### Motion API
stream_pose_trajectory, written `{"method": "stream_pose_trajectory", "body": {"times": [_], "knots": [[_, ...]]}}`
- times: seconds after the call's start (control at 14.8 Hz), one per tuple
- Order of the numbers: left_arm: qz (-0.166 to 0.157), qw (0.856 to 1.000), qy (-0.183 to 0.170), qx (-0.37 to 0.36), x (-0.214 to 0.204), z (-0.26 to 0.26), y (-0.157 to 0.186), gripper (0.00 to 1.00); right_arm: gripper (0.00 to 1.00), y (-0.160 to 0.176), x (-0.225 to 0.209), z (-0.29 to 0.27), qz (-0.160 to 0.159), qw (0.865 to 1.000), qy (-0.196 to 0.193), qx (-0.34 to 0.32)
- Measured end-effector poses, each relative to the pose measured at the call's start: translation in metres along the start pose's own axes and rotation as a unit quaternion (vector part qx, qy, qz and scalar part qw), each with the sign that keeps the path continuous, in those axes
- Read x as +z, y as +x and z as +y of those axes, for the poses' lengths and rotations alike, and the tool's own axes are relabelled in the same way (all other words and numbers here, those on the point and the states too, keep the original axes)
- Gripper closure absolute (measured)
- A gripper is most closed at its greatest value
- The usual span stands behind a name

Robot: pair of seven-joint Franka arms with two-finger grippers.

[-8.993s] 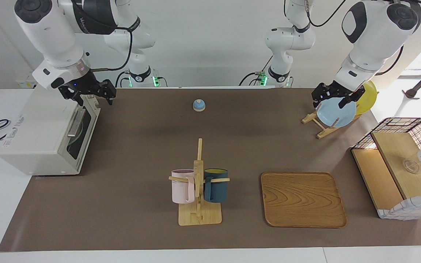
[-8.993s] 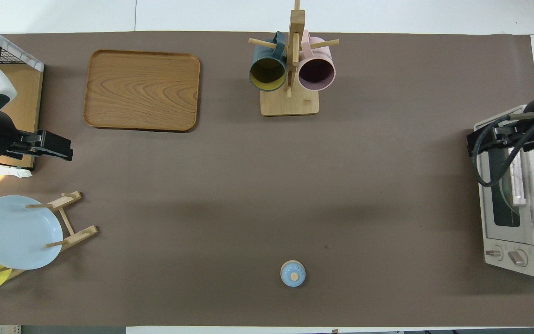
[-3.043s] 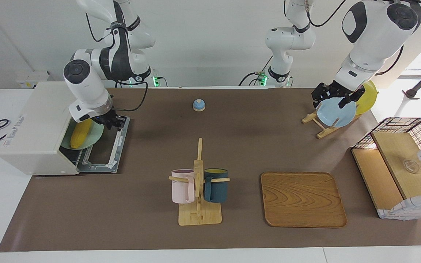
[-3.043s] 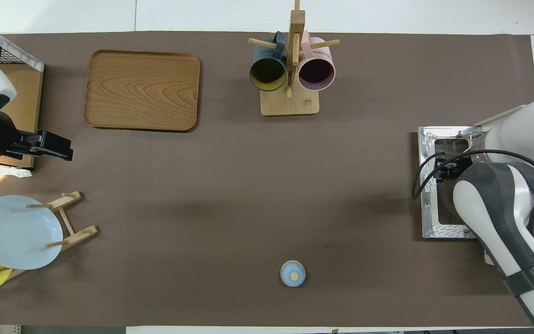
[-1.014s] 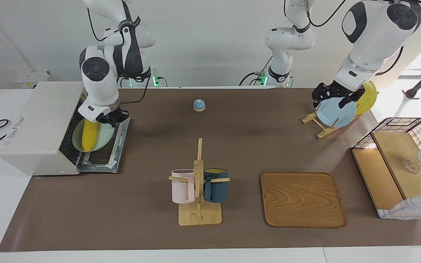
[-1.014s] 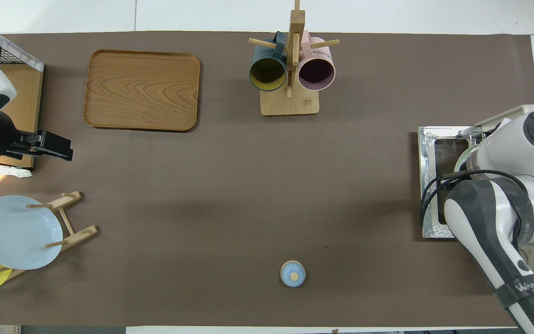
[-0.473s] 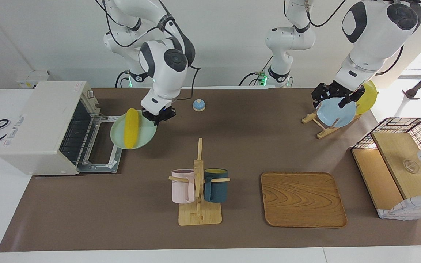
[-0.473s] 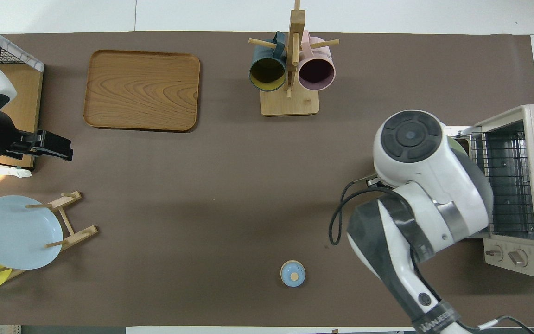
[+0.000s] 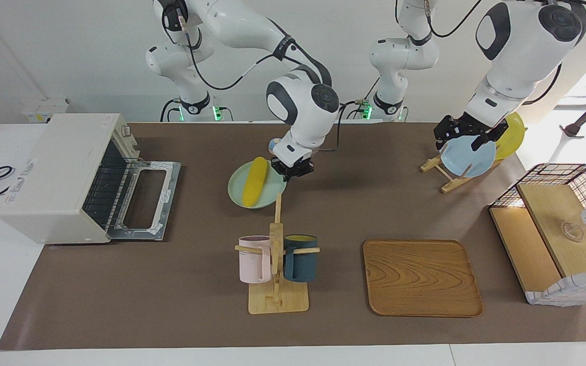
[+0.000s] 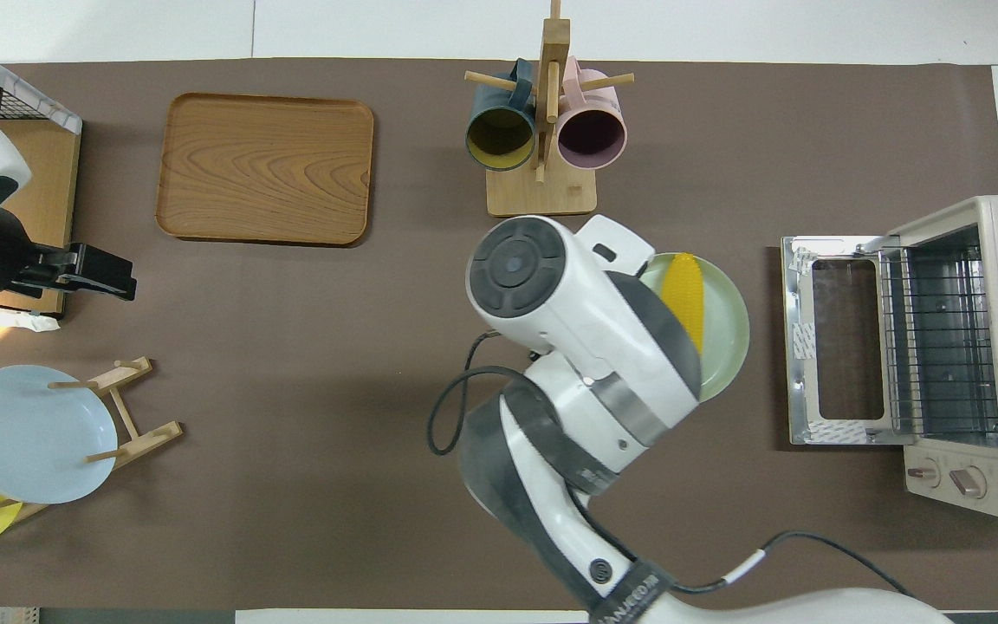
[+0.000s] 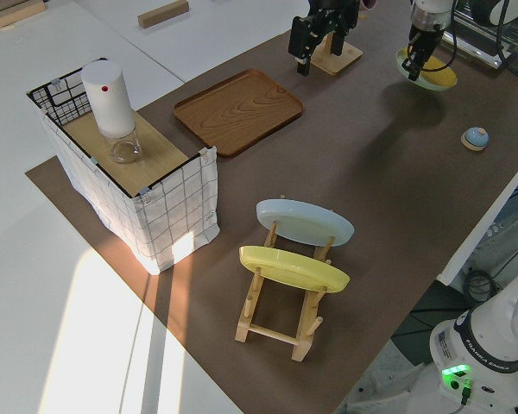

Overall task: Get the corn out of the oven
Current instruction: 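Pull the green plate with corn out onto the table center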

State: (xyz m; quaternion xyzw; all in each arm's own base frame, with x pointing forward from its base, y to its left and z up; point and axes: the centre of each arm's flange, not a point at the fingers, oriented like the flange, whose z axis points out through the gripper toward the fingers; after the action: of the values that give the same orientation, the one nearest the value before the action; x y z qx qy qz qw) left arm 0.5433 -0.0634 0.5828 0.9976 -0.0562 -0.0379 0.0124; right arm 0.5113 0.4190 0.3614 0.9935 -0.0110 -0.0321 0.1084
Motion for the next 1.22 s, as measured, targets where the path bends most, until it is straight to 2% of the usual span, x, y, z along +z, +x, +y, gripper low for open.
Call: {"method": "stream_pose_trajectory", "body": {"times": [0.2, 0.47, 0.54, 0.68, 0.81, 1.01, 1.22], "knots": [[0.000, 1.000, 0.000, 0.000, 0.000, 0.000, 0.000, 0.00, 0.97, 0.010, 0.024, -0.006, -0.003, 0.999, 0.030, 0.014], [0.000, 1.000, 0.000, 0.000, 0.000, 0.000, 0.000, 0.00, 0.97, 0.019, 0.039, 0.005, -0.002, 0.999, 0.042, 0.031], [0.000, 1.000, 0.000, 0.000, 0.000, 0.000, 0.000, 0.00, 0.92, 0.022, 0.039, 0.006, 0.002, 0.998, 0.052, 0.036], [0.000, 1.000, 0.000, 0.000, 0.000, 0.000, 0.000, 0.00, 0.73, 0.026, 0.035, 0.004, 0.007, 0.996, 0.077, 0.045], [0.000, 1.000, 0.000, 0.000, 0.000, 0.000, 0.000, 0.00, 0.52, 0.025, 0.029, 0.001, 0.014, 0.995, 0.086, 0.044], [0.000, 1.000, 0.000, 0.000, 0.000, 0.000, 0.000, 0.00, 0.50, 0.026, 0.014, 0.010, 0.016, 0.996, 0.080, 0.040], [0.003, 1.000, 0.000, 0.001, -0.001, 0.001, 0.001, 0.00, 0.50, 0.034, -0.012, 0.052, 0.012, 0.999, 0.041, 0.020]]}}
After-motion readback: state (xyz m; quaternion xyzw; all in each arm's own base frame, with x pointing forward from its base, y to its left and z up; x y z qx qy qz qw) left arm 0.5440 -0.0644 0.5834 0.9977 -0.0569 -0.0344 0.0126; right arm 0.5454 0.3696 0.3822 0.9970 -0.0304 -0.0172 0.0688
